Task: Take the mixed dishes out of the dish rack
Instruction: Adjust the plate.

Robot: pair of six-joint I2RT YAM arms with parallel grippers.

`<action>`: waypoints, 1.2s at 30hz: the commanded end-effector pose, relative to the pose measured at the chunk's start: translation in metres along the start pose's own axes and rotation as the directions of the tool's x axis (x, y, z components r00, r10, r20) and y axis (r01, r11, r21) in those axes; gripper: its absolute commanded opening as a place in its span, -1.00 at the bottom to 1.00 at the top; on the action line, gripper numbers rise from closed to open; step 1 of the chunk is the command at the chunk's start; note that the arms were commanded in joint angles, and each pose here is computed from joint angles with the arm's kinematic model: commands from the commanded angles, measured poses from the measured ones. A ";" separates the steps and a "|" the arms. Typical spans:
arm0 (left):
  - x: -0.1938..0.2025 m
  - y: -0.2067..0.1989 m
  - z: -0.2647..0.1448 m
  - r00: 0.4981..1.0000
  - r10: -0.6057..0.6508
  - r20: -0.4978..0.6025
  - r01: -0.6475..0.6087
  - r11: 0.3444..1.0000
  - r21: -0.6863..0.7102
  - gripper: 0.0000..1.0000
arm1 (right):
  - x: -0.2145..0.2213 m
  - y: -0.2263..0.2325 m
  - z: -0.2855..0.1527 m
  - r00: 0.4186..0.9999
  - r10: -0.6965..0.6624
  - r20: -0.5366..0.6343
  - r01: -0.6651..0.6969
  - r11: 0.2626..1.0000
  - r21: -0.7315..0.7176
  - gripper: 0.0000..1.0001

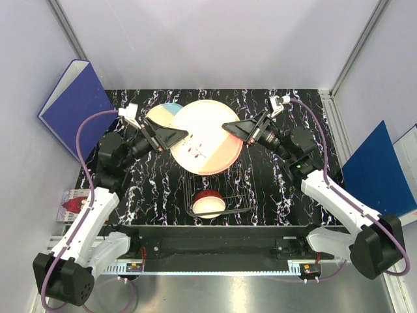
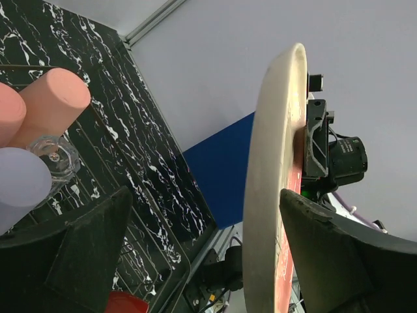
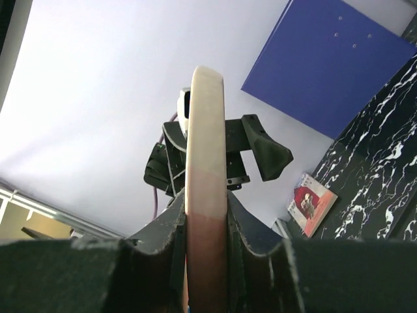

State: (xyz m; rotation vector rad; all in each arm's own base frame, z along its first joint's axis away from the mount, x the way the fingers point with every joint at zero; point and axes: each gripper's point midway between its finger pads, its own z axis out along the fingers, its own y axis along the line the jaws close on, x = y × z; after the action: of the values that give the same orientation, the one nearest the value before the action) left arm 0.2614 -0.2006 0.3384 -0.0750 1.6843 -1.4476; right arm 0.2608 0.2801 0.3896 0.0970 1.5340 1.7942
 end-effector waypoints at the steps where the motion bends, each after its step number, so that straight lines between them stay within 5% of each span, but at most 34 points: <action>1: -0.001 -0.018 0.001 1.000 0.031 -0.004 -0.030 0.995 0.096 0.97 | -0.010 0.059 0.003 0.999 -0.044 -0.003 0.043 0.978 -0.207 -1.00; 8: 0.009 -0.039 0.006 0.997 0.053 -0.053 -0.042 0.978 0.205 0.47 | 0.006 0.021 0.018 0.992 0.025 -0.123 -0.041 0.990 -0.131 -1.00; 11: 0.017 -0.044 0.008 0.994 0.068 -0.091 -0.044 0.970 0.237 0.03 | 0.007 0.015 0.020 0.991 0.019 -0.136 -0.032 0.995 -0.096 -1.00; 13: 0.018 -0.044 0.009 0.993 0.071 -0.098 -0.046 0.970 0.239 -0.54 | 0.008 0.014 0.021 0.990 0.011 -0.142 -0.023 0.996 -0.085 -1.00; 16: 0.019 -0.041 0.010 0.992 0.070 -0.103 -0.046 0.974 0.222 -1.00 | 0.008 0.015 0.018 0.990 -0.012 -0.139 0.001 0.997 -0.077 -1.00; 18: 0.019 -0.039 0.008 0.992 0.074 -0.098 -0.053 0.978 0.203 -1.00 | 0.008 0.019 0.015 0.990 -0.039 -0.139 0.029 0.997 -0.072 -0.88; 20: 0.017 -0.035 0.008 0.993 0.080 -0.082 -0.065 0.983 0.172 -1.00 | 0.008 0.023 0.012 0.988 -0.053 -0.142 0.045 0.997 -0.057 -0.54; 22: 0.014 -0.034 0.005 0.994 0.092 -0.060 -0.083 0.987 0.139 -1.00 | 0.007 0.027 0.008 0.987 -0.083 -0.140 0.078 0.996 -0.038 0.01; 23: 0.013 -0.033 0.004 0.994 0.095 -0.053 -0.087 0.988 0.130 -1.00 | 0.006 0.028 0.007 0.986 -0.093 -0.135 0.090 0.996 -0.028 0.05; 28: 0.007 -0.051 -0.005 0.993 0.115 -0.007 -0.112 0.979 0.173 -1.00 | 0.008 0.033 0.002 0.982 -0.121 -0.144 0.119 0.993 -0.026 -0.05; 36: 0.003 -0.067 -0.011 0.995 0.101 0.026 -0.104 0.968 0.227 -1.00 | 0.013 0.034 0.002 0.982 -0.087 -0.168 0.080 0.996 -0.051 -0.84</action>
State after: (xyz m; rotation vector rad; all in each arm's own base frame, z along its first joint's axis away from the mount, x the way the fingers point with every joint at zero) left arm 0.2301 -0.2177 0.3544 0.0699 1.6217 -1.5293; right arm 0.2481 0.2909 0.3794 -0.0814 1.7009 1.7569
